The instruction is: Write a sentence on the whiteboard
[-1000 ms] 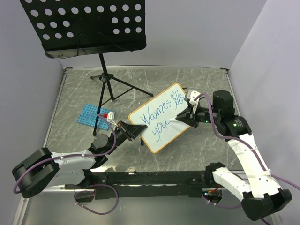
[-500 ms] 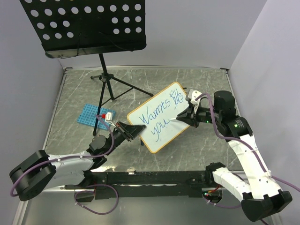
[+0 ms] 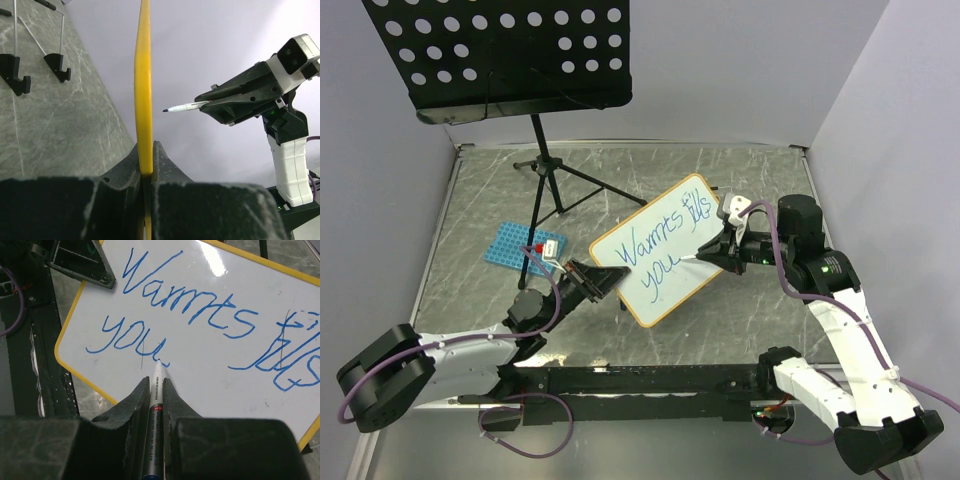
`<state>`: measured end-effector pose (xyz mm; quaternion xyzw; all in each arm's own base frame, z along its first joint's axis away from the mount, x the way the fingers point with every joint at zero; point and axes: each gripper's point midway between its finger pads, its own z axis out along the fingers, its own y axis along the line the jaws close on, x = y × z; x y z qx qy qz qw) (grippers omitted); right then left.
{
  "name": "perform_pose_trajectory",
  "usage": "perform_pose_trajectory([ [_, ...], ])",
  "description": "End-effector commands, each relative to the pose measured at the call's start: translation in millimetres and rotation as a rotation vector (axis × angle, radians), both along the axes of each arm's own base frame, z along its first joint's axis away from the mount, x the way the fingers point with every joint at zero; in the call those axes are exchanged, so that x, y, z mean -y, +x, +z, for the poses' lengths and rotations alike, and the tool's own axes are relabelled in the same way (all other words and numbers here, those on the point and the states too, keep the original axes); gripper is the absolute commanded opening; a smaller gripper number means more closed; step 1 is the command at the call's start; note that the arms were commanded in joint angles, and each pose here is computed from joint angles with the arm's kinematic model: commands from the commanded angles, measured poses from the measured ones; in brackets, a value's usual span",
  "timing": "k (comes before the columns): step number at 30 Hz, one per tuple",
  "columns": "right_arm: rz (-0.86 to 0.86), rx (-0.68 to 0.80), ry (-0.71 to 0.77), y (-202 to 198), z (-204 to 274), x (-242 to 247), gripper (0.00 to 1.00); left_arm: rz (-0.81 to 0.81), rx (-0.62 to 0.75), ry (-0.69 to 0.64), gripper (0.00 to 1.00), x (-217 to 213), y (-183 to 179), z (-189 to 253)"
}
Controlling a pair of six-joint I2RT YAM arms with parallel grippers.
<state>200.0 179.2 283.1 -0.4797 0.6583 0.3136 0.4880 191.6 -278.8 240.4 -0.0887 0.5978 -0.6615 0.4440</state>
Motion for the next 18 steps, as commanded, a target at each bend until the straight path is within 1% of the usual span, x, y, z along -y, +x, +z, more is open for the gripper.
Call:
perform_pose_trajectory([
  [1,0.043,0.068,0.03,-7.8,22.8,-2.5,0.0,-0.003,0.139,-0.161,0.01,-14.4,-12.5,55.1],
  [5,0.056,0.065,0.028,-8.6,21.6,-3.3,0.0,-0.006,0.146,-0.14,0.01,-12.0,-12.4,55.2],
  [18,0.046,0.069,0.01,-5.3,18.8,-1.4,0.0,-0.011,0.148,-0.135,0.01,-12.3,-13.8,52.4],
])
